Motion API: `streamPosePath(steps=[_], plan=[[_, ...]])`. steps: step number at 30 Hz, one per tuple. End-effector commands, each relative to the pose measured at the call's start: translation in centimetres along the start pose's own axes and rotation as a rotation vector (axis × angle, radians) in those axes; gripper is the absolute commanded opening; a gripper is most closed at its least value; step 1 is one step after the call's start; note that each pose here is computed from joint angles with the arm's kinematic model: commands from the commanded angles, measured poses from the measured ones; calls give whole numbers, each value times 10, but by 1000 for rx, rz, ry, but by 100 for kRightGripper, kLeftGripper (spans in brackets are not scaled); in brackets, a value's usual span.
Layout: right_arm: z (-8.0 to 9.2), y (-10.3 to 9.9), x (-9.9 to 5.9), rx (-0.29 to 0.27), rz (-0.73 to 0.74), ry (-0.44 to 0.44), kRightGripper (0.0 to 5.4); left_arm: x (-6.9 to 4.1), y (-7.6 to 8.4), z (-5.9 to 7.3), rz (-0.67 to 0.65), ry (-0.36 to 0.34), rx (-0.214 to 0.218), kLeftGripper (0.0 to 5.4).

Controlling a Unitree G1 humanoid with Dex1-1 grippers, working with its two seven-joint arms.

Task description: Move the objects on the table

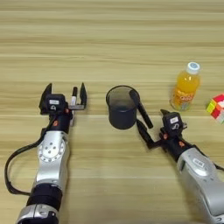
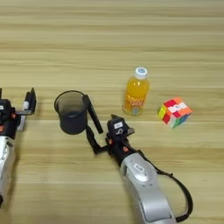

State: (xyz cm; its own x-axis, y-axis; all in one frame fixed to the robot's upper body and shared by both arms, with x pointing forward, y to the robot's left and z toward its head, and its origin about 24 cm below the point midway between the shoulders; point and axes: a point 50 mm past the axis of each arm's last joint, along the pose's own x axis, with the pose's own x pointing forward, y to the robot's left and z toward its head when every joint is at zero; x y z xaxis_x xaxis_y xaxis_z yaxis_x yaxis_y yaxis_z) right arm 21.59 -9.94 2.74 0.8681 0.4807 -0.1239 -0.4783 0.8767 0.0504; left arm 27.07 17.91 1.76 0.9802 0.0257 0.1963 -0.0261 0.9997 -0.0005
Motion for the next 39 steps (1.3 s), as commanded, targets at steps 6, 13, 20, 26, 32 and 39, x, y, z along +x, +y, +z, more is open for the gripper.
streamPosePath(steps=[6,13,20,26,32,39], plan=[[12,18,-9,-81,167,-79,538,-1,0,-4,3,21,11,540],[13,15,-4,-49,153,-115,538,-1,1,-6,7,29,14,540],[13,18,15,-91,127,-116,538,-1,0,-7,6,33,16,540],[13,22,26,-98,154,-119,538,-1,-1,-8,7,34,14,540],[14,23,38,-92,168,-119,538,-1,-1,-8,7,34,14,540],[12,23,51,-94,162,-116,538,-2,0,-8,7,33,12,540]])
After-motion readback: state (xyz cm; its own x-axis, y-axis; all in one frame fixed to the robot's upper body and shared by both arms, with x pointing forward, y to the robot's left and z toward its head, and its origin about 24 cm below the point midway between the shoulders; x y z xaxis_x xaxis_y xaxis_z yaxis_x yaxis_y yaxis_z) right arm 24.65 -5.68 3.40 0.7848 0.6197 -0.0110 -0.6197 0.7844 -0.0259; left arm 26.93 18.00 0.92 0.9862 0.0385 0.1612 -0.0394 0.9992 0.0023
